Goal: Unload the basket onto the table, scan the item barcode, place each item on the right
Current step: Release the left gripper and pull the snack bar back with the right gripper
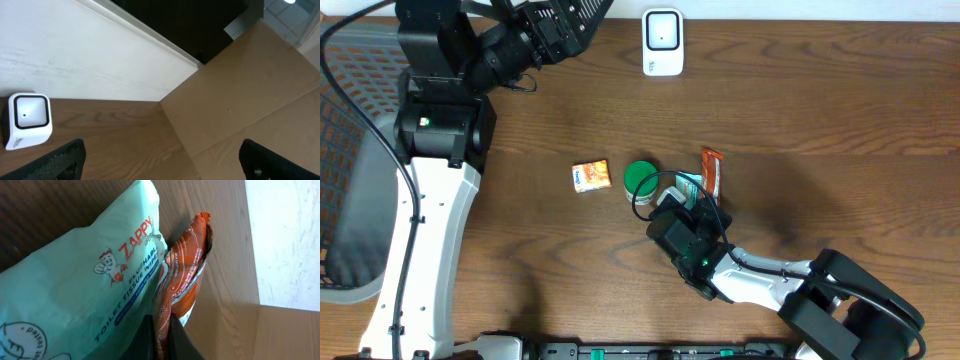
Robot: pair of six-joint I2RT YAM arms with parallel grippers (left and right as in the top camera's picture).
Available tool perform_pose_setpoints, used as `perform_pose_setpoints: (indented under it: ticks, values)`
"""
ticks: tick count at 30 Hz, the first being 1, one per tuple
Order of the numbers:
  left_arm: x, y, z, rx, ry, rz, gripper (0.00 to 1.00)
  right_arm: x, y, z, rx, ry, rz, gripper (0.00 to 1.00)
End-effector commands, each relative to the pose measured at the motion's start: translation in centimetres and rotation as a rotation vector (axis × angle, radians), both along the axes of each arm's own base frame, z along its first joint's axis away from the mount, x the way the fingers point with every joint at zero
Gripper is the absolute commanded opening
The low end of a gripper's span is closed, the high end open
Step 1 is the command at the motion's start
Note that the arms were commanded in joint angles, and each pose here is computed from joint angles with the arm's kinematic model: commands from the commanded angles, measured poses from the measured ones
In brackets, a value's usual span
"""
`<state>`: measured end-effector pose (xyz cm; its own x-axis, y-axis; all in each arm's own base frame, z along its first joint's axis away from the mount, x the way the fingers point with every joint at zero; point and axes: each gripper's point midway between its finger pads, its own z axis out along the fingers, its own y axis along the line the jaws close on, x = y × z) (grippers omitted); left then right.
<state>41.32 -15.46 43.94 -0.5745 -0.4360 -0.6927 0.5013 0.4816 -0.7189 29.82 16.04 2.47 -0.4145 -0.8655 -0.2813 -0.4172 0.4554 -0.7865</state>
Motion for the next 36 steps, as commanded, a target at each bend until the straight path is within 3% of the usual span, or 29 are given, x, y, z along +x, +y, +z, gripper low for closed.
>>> perform_pose_setpoints:
  ticks: [1,12,17,21,28,36]
  values:
    - [-0.6,0.1,1.1,0.008,-0.040,-0.012,0.98,0.5,1.2,1.3,0.085,-0.031,-0.008,0.01]
    - [-0.6,0.1,1.1,0.007,-0.040,-0.012,0.98,0.9,1.5,12.6,0.323,-0.205,-0.022,0.01]
    - [-0.9,0.1,1.6,0.009,-0.062,-0.010,0.98,-0.1,-0.3,17.2,0.581,-0.252,-0.091,0.01]
    - [-1.5,0.6,2.7,0.080,-0.168,0.022,0.98,-0.9,-0.7,19.2,0.783,-0.239,-0.101,0.01]
    - [-1.4,5.3,3.3,0.243,-0.209,0.342,0.98,-0.8,-1.9,20.3,0.973,-0.236,-0.174,0.01]
    - [-3.8,11.2,2.2,0.460,-0.151,0.644,0.98,1.0,-1.4,22.4,1.297,-0.218,-0.198,0.01]
